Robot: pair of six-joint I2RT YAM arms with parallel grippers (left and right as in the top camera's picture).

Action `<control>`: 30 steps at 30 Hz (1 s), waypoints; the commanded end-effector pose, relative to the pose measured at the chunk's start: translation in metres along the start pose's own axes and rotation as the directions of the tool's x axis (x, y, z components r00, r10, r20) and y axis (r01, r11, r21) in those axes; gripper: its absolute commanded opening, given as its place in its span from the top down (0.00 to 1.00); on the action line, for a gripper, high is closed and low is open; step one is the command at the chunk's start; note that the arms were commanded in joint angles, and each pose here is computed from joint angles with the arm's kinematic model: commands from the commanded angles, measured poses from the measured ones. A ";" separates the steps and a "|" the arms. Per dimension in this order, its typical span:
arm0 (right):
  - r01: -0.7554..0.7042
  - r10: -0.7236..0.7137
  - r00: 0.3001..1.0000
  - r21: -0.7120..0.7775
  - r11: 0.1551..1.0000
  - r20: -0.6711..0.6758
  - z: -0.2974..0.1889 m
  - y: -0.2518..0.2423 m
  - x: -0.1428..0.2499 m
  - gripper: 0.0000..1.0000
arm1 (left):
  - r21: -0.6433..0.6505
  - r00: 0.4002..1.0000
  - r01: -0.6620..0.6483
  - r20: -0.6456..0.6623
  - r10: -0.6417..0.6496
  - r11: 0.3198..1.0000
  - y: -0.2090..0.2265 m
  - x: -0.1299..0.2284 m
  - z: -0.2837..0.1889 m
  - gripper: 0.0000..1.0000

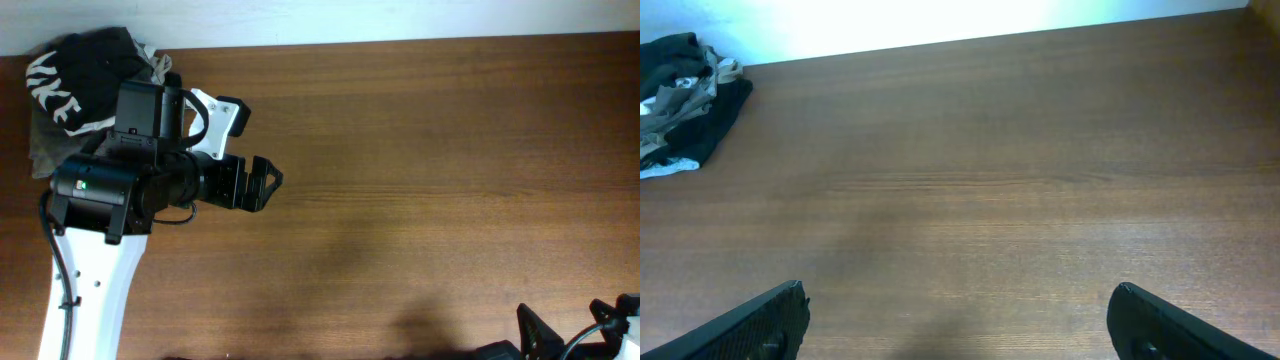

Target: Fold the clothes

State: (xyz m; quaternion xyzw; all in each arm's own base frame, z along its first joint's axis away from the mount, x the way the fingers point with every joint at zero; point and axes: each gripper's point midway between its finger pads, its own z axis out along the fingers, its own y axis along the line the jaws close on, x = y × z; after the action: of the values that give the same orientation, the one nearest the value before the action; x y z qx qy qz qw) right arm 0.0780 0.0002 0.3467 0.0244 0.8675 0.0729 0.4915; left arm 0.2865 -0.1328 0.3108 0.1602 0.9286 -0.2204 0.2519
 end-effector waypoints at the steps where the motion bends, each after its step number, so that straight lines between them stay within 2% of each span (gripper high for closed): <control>1: -0.008 0.008 1.000 0.018 1.000 0.007 0.000 -0.004 -0.001 0.01 | -0.006 1.000 -0.016 -0.002 0.016 1.000 0.001 0.001 0.001 0.01; 17: 0.000 0.000 1.000 0.030 1.000 -0.022 0.010 -0.005 0.006 0.01 | -0.006 1.000 -0.016 -0.002 0.016 1.000 0.001 0.001 0.001 0.01; 21: 0.064 -0.064 0.998 0.082 0.995 0.000 0.046 -0.009 0.006 0.01 | -0.006 1.000 -0.016 -0.002 0.016 1.000 0.001 0.001 0.001 0.01; 25: 0.139 -0.147 0.980 0.070 0.988 0.131 0.092 -0.003 -0.004 0.01 | -0.006 1.000 -0.016 -0.002 0.016 1.000 0.001 0.001 0.001 0.01; 30: 0.164 -0.171 0.948 0.049 0.985 0.269 0.152 -0.001 0.010 0.01 | -0.006 1.000 -0.016 -0.002 0.016 1.000 0.001 0.001 0.001 0.01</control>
State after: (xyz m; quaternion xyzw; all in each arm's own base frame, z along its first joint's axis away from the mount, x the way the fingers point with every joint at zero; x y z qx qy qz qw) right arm 0.1899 0.0115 0.2944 -0.0096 0.7984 0.0228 0.6017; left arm 0.2868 -0.1322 0.3098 0.1596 0.9293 -0.2186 0.2514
